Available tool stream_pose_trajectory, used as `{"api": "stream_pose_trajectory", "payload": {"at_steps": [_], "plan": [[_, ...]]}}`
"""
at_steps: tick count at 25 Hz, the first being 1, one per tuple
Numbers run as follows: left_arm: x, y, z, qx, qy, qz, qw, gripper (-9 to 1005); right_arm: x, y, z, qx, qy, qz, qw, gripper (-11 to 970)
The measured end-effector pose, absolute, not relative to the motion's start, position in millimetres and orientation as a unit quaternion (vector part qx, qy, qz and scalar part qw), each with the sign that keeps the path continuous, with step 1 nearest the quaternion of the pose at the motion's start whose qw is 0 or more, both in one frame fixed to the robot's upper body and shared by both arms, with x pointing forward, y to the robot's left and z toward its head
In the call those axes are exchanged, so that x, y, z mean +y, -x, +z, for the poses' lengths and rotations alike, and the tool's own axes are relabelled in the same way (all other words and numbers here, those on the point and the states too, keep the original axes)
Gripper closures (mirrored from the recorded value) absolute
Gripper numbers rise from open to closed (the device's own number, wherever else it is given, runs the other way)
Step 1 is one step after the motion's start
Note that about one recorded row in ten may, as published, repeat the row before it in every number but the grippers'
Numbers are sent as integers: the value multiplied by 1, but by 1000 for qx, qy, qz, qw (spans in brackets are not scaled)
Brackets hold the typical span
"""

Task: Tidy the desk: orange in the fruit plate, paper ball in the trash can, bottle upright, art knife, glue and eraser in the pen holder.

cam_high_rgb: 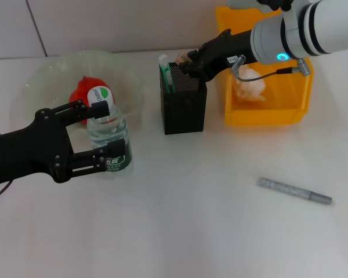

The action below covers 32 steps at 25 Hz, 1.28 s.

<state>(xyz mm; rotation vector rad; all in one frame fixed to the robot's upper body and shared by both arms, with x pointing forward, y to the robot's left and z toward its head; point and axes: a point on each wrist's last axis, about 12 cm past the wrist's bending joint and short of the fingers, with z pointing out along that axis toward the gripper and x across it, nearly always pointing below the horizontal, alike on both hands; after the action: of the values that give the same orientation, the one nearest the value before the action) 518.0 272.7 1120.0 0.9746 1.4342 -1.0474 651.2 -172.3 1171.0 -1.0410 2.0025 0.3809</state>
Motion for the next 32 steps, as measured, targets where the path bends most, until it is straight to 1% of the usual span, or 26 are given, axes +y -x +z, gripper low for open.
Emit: {"api": "stream_pose_trajectory", "payload": {"at_steps": [10,24,29,32], "plan": [[274,-516,1118,603,-405,-438,529,190,-168,-652,1170,796,414,158,413,721],[276,-515,1118,602,-407,-437,530,190,-166,-650,1167,796,413,155,414,685],[276,-514,1117,603,-406,-438,529,190,-165,-650,1168,795,412,158,416,521],[276,-514,1117,604,-405,-438,529,190,-166,-650,1169,794,412,163,417,519]]}}
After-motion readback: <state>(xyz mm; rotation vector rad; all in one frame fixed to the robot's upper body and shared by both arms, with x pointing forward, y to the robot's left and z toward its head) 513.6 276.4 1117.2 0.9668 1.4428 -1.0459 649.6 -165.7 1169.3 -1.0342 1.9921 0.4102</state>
